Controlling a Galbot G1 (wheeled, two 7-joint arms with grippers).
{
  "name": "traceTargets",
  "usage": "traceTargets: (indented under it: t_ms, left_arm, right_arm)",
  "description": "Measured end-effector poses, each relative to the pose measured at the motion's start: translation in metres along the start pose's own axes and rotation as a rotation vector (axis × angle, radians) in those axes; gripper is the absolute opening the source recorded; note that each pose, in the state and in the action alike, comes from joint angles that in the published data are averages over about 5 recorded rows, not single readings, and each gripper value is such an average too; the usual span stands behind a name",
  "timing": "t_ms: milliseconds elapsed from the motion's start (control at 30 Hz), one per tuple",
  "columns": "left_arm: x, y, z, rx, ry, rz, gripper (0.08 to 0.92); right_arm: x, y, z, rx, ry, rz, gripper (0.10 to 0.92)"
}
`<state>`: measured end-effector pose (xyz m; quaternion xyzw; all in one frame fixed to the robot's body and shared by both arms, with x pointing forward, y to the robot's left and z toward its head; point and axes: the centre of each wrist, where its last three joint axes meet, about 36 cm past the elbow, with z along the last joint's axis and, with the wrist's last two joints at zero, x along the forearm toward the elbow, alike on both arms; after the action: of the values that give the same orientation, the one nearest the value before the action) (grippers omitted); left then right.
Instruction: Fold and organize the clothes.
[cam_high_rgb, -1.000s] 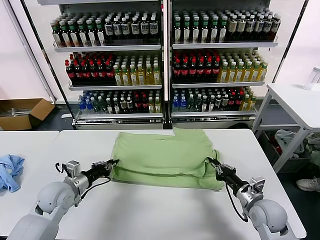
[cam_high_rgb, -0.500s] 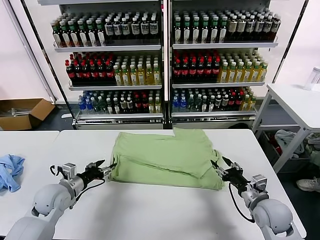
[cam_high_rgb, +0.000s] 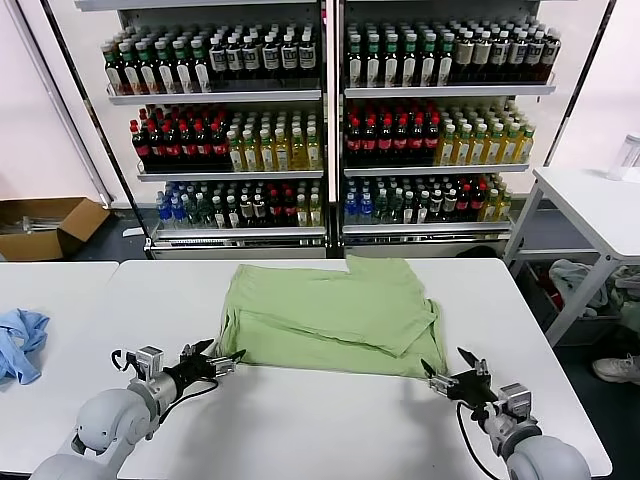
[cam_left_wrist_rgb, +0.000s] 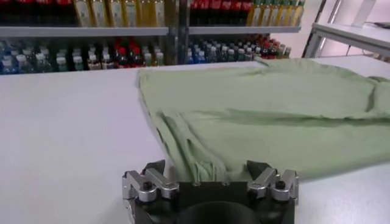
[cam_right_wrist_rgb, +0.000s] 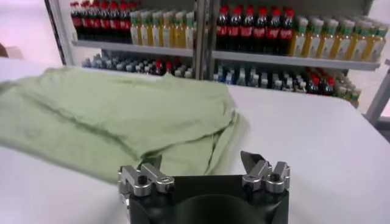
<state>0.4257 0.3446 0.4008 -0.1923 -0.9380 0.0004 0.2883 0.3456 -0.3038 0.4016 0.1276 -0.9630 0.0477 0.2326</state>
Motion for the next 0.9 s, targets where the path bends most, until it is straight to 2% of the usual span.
traceTargets:
  t_ms: [533,700,900]
  left_arm:
    - [0.004,0.005,0.005,0.002,0.003,0.011,0.255]
    - [0.013,0.004,0.007,-0.009,0.009,0.01,0.119]
    - [0.029,-0.005,0.017,-0.011,0.031,0.005,0.09]
  right_arm:
    - [-0.006,0.0,0.007,-0.014,0.038,-0.014,0.17]
    - [0.0,-0.001,0.007,-0.011,0.047,-0.024,0.131]
    - [0.016,0.001,0.005,0.008,0.056,-0.037,0.131]
